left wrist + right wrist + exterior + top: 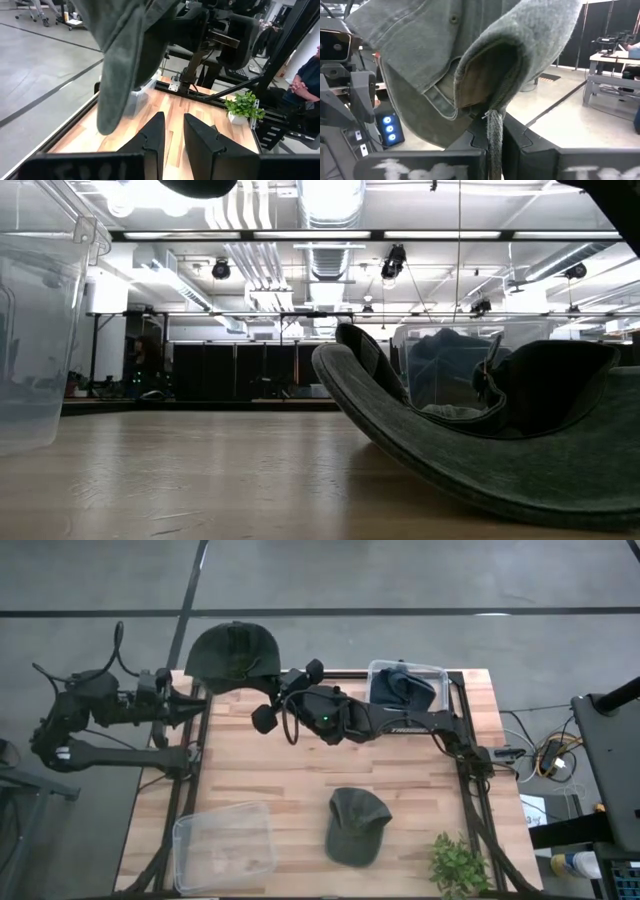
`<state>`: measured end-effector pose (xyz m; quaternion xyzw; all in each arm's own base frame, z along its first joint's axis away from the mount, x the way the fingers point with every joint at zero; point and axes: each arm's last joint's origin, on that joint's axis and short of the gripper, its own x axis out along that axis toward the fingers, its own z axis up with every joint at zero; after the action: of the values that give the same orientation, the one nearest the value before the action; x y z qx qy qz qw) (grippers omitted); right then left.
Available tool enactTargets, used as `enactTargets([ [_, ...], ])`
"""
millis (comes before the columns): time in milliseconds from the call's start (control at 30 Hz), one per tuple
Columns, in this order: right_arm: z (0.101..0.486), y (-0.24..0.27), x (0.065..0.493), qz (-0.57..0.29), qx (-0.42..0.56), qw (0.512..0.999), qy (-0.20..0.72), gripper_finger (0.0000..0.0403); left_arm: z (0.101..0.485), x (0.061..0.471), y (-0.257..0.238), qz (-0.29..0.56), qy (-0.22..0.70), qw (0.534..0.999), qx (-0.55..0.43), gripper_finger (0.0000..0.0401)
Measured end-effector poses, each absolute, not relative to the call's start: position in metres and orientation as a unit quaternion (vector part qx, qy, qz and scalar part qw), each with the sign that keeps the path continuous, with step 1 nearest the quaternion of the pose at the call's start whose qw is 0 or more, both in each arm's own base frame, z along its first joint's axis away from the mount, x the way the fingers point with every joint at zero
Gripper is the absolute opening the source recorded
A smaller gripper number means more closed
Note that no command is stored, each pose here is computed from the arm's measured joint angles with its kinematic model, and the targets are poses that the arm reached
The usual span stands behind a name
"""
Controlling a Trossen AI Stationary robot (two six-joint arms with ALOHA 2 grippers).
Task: Pick & Place hat
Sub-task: Put the top gray cap into the bottom transparent bin
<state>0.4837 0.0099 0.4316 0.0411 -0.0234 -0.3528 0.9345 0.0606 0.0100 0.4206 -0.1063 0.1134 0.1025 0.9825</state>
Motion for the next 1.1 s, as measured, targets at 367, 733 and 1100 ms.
enactTargets([
  [367, 0.432, 0.01, 0.484, -0.352, 0.048, 0.934, -0.027, 0.0013, 0.419, 0.067, 0.011, 0.104, 0.126, 0.982, -0.094, 0.0065],
  [733, 0.435, 0.009, 0.48, -0.379, 0.018, 0.925, -0.018, 0.0013, 0.413, 0.068, 0.013, 0.13, 0.164, 0.975, -0.077, 0.0065],
  [1100, 0.438, 0.009, 0.478, -0.378, 0.015, 0.925, -0.019, 0.0013, 0.409, 0.072, 0.015, 0.152, 0.176, 0.971, -0.051, 0.0065],
])
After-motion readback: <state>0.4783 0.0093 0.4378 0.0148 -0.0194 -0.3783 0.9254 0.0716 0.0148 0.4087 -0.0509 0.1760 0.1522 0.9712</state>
